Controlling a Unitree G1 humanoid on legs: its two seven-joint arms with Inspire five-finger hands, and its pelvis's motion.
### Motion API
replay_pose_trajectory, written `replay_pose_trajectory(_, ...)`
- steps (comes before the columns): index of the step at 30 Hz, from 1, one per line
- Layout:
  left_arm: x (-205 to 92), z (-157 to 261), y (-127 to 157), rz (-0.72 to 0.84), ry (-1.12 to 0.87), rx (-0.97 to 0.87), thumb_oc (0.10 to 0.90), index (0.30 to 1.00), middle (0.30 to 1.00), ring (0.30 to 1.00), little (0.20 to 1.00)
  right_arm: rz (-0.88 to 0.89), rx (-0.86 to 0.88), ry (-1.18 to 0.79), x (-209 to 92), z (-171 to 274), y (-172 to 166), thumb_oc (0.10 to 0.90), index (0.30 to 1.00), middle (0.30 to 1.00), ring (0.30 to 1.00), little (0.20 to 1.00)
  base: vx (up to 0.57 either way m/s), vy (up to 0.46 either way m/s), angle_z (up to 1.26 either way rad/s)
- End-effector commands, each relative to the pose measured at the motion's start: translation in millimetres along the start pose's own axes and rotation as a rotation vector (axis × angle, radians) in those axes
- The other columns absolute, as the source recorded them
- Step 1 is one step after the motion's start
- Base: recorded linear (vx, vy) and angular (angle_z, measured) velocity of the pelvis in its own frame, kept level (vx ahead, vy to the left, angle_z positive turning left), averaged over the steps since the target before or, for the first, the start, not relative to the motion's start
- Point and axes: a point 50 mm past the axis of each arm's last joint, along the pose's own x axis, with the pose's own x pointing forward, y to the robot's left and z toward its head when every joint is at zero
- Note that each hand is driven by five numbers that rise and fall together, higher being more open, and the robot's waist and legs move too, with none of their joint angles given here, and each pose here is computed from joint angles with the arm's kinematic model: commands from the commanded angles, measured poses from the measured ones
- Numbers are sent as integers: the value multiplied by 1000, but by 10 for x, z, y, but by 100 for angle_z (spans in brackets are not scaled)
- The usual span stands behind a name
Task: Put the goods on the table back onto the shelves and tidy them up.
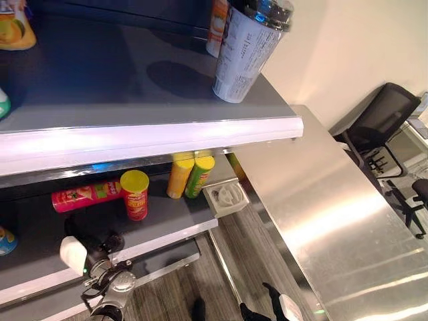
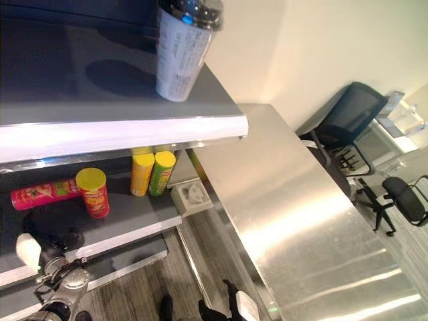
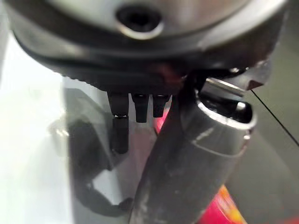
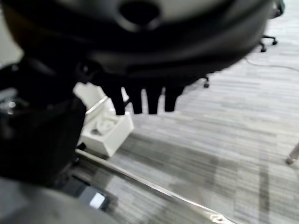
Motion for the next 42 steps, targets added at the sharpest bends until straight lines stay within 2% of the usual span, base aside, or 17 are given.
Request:
replay_pose_trajectory(1, 226, -20, 260, 172, 9, 13, 800, 900, 900, 900, 900, -57, 72, -6, 14, 103, 20, 800, 900, 900, 900, 900, -9, -2, 5)
replay_pose_trajectory(5, 177, 15, 224, 144, -26, 1, 800, 900, 900, 900, 900, -58, 72, 0, 14, 98, 18, 800, 900, 900, 900, 900, -6, 2, 3)
replay_pose_trajectory(12, -68, 307, -73, -92, -266, 3, 800, 900, 900, 900, 900, -80, 61, 10, 82, 76, -68, 800, 900, 900, 900, 900, -13, 36, 9)
replay_pose_trajectory(13, -174, 333, -145, -165, -320, 22, 800, 900, 900, 900, 900, -90, 54, 11, 109, 68, -105, 800, 900, 900, 900, 900, 0, 63, 6)
replay_pose_trajectory(23, -395, 213, -229, -319, -411, 178, 800, 900, 900, 900, 900, -116, 32, 29, 169, 17, -205, 800, 900, 900, 900, 900, 17, 59, 5)
replay_pose_trajectory(24, -366, 218, -221, -337, -462, 246, 800, 900, 900, 900, 900, -118, 17, 36, 175, -24, -244, 800, 900, 900, 900, 900, 20, 77, 8)
replay_pose_trajectory(33, -85, 368, -105, -271, -572, 356, 800, 900, 900, 900, 900, -101, -20, 59, 155, -151, -330, 800, 900, 900, 900, 900, 18, 39, 4)
replay_pose_trajectory(42, 142, 462, -166, -268, -614, 466, 800, 900, 900, 900, 900, -129, -32, 18, 297, -127, -541, 800, 900, 900, 900, 900, -15, 108, 2)
